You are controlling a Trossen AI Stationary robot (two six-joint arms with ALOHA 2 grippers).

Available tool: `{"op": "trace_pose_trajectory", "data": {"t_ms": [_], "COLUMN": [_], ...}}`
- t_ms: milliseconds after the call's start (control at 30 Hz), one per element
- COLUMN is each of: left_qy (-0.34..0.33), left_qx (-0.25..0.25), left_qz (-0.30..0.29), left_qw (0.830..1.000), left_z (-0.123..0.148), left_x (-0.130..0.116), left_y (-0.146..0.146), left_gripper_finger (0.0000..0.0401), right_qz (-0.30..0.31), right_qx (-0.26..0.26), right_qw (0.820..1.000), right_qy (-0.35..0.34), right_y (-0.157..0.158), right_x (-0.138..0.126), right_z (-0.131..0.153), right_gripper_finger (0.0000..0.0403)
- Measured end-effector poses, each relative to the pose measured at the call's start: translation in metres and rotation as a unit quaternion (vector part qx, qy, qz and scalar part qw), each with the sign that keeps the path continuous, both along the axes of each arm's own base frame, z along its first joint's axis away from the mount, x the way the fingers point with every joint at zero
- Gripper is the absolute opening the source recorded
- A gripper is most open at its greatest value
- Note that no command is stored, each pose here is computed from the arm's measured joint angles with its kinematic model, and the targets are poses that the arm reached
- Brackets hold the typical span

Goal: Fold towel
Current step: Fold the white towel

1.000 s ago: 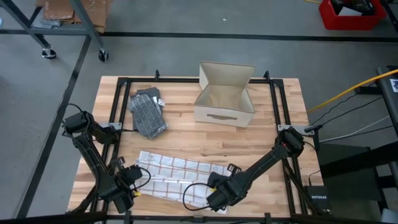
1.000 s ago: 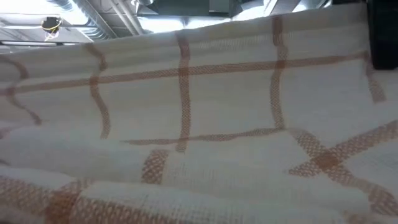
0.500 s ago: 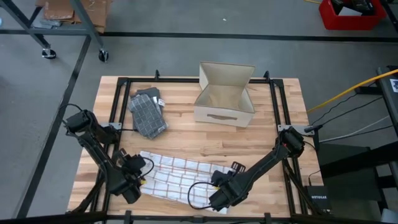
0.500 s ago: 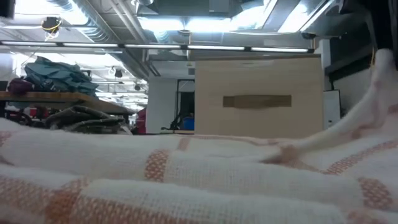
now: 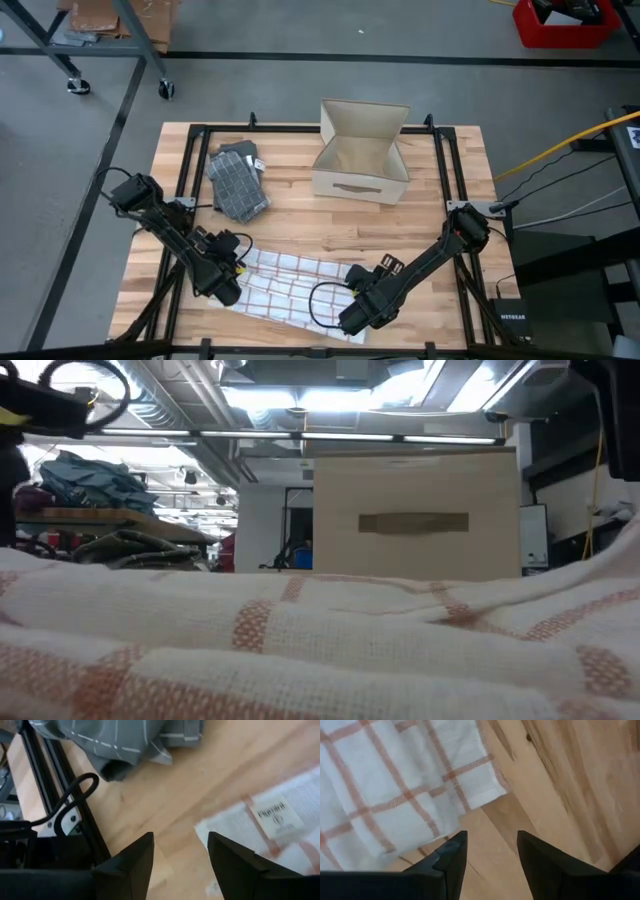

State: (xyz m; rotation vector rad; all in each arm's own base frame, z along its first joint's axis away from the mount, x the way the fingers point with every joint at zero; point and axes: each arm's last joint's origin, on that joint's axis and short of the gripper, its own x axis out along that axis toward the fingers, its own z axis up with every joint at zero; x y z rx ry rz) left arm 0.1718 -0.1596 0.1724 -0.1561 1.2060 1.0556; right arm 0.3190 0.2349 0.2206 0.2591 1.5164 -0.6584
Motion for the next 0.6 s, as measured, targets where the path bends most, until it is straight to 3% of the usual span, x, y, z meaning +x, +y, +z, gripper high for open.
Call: {"op": "trace_pose_trajectory", "data": {"t_ms": [133, 233, 400, 600], "left_qy": [0.004, 0.036, 0.061, 0.015], "left_qx": [0.013, -0.002, -0.062, -0.12], "left_qz": [0.015, -0.009, -0.131, -0.275], "left_qw": [1.0, 0.999, 0.988, 0.954], "left_z": [-0.001, 0.005, 0.041, 0.074], "left_x": [0.005, 0.009, 0.012, 0.003], "left_y": [0.009, 0.013, 0.011, 0.007], "left_gripper_finger": [0.0176, 0.0169, 0.0151, 0.0143], "right_qz": [-0.035, -0.031, 0.076, 0.159], "right_qx": [0.0, 0.011, 0.033, 0.06], "right_qw": [0.999, 0.999, 0.992, 0.978], "right_qy": [-0.008, -0.034, -0.093, -0.117], "right_y": [0.001, 0.003, 0.014, 0.03], "right_x": [0.0, 0.002, 0.006, 0.004], "right_z": [0.001, 0.014, 0.048, 0.052], "right_gripper_finger": [0.0177, 0.0177, 0.0177, 0.0177]}}
